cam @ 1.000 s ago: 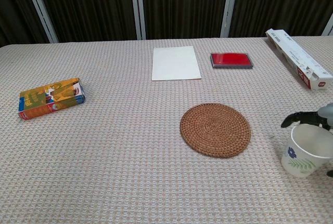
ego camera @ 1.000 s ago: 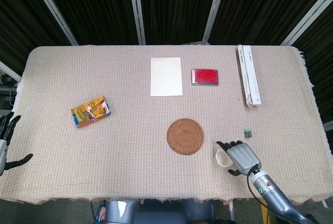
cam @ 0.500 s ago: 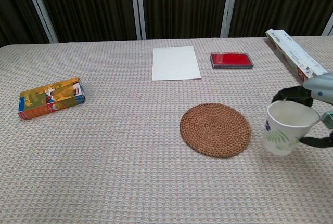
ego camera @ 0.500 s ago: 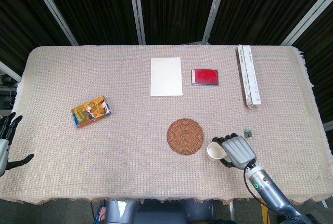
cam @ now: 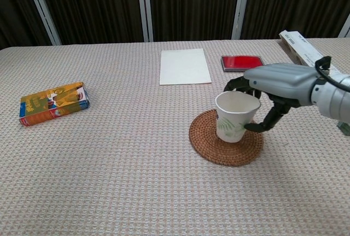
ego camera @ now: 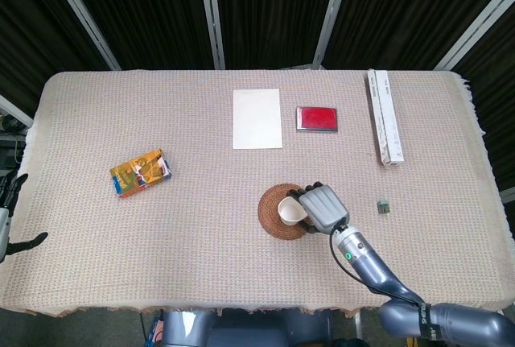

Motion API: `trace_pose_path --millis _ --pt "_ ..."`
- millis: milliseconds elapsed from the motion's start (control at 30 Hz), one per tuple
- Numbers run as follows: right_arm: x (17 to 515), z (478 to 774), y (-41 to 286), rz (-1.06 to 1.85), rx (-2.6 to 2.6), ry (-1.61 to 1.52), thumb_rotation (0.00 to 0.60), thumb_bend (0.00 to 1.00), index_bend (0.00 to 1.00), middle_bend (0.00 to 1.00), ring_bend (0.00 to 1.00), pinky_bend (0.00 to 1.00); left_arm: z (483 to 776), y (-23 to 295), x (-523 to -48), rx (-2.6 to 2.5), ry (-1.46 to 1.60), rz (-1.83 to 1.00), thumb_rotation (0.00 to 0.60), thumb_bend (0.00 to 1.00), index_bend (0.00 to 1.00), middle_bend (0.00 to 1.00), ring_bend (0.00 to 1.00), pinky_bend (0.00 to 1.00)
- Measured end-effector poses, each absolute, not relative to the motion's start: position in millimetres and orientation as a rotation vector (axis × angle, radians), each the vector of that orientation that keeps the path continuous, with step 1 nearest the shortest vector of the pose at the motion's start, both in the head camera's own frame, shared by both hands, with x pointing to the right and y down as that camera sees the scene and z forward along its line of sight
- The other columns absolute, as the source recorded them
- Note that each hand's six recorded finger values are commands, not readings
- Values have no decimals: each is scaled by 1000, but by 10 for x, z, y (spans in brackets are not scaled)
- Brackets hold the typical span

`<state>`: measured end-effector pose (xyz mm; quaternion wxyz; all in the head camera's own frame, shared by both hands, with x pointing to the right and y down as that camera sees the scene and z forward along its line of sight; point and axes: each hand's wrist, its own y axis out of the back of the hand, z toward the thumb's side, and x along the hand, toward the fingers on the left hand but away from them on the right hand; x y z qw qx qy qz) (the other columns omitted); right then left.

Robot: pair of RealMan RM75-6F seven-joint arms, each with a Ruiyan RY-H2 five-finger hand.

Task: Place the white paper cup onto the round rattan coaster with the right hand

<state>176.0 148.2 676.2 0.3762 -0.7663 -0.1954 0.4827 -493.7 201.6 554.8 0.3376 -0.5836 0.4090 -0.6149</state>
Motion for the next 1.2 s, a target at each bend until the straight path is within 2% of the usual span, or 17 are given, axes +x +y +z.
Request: trace_pose_path --millis 167,300,333,400,433,467,500,567,667,800,867,967,1200 --pt "1675 6935 1477 1250 -1946 -474 600 269 276 416 373 339 5586 2005 -4961 -1513 1060 -1621 600 0 0 0 0 0" --pt "1698 6937 1464 1251 -1939 -483 600 270 273 415 370 339 5599 2003 -4964 -1511 1058 -1626 600 0 0 0 0 0" --pt "1706 6930 1458 1248 -1935 -484 600 259 238 395 356 339 5603 2003 -4962 -1512 1056 -1626 600 0 0 0 0 0" --pt "1733 6917 1442 1244 -1918 -482 600 141 102 252 274 321 5610 2004 -4954 -1513 1053 -1627 600 0 0 0 0 0" --pt "1749 6917 1437 1245 -1909 -478 600 61 27 131 194 290 5611 2005 -4949 -1514 1052 -1626 600 0 0 0 0 0" --pt "1772 6919 1438 1249 -1901 -468 600 5 0 41 108 247 5610 2006 -4944 -1514 1050 -1625 600 0 0 0 0 0" --pt "1789 6921 1444 1255 -1897 -459 600 0 0 10 63 219 5608 2007 -4938 -1514 1049 -1623 600 0 0 0 0 0" --pt "1807 6911 1467 1264 -1904 -448 600 0 0 0 1 162 5607 2009 -4934 -1513 1049 -1622 600 0 0 0 0 0" --pt "1800 6843 1504 1261 -1927 -447 600 0 0 0 0 138 5608 2013 -4930 -1515 1048 -1623 600 0 0 0 0 0" --pt "1821 6595 1535 1232 -1933 -459 600 0 0 0 0 119 5589 2020 -4919 -1520 1051 -1614 600 0 0 0 0 0" --pt "1875 6446 1531 1218 -1918 -478 600 0 0 0 0 63 5571 2026 -4913 -1523 1054 -1606 600 0 0 0 0 0" --pt "2092 6156 1519 1203 -1855 -524 600 0 0 0 0 0 5532 2039 -4899 -1531 1061 -1588 600 0 0 0 0 0" --pt "2796 5725 1751 1221 -1738 -682 600 0 0 0 0 0 5459 2082 -4829 -1553 1056 -1532 600 0 0 0 0 0"
